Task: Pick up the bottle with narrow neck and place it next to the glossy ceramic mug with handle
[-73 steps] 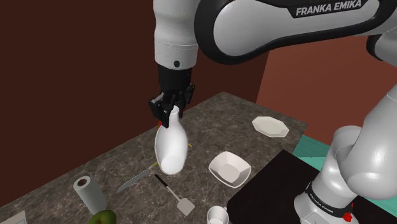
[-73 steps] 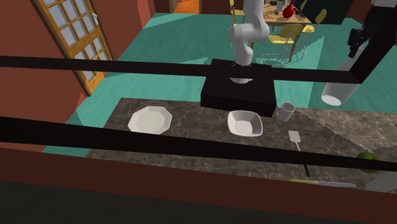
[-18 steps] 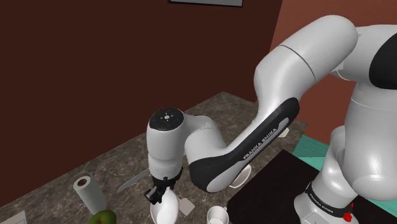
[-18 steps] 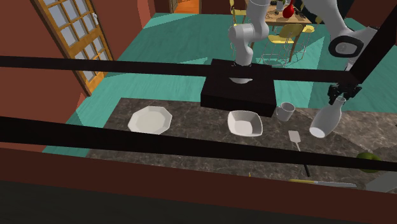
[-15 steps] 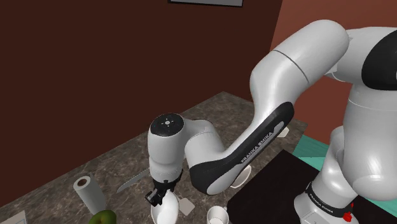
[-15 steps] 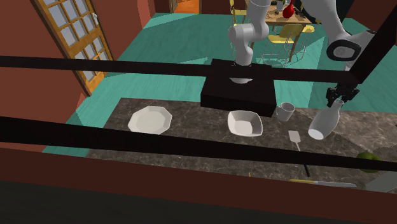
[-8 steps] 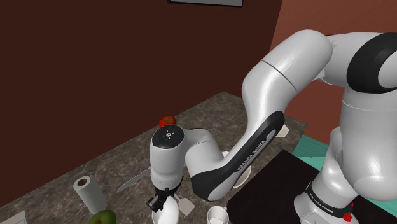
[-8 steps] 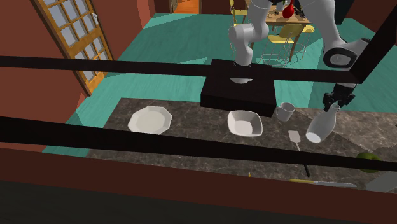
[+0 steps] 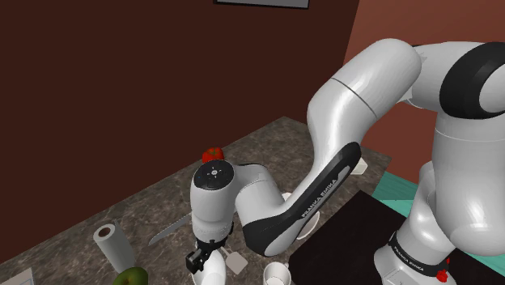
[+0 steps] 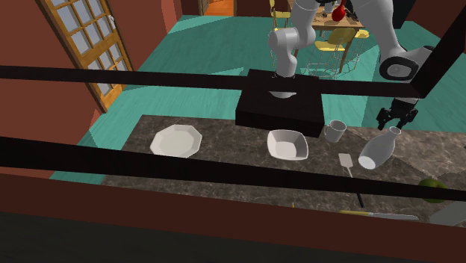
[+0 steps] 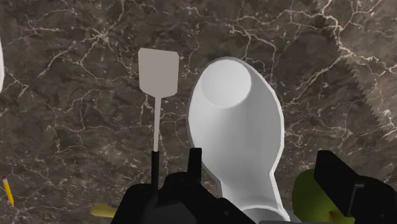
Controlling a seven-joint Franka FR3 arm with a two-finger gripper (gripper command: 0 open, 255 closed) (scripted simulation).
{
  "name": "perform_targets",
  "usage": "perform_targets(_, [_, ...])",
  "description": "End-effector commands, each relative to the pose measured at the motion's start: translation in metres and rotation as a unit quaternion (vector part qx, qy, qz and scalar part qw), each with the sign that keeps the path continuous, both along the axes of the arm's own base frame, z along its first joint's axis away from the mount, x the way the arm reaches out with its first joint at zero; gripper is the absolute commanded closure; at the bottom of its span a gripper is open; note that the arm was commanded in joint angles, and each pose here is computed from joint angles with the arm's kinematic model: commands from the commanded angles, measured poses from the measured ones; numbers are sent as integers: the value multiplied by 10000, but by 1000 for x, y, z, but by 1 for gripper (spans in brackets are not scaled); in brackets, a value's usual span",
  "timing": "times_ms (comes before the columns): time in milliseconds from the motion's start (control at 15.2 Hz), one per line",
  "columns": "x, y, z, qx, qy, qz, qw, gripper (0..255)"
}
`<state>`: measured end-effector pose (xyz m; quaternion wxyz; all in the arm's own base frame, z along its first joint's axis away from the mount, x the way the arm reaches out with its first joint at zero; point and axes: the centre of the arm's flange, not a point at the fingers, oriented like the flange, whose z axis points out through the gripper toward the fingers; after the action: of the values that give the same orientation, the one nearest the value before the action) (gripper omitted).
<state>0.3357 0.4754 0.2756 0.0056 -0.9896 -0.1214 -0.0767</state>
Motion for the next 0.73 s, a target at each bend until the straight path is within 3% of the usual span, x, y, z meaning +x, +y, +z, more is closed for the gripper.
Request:
perform_targets(0, [0, 0, 0, 1, -1, 0, 10000, 0])
perform_targets(198, [0, 0, 0, 1, -1, 0, 10000, 0])
perform_targets(462, [-8, -1, 49, 1, -1, 0, 10000, 0])
perform_targets(660, [-8, -1, 49, 1, 0, 0, 10000, 0])
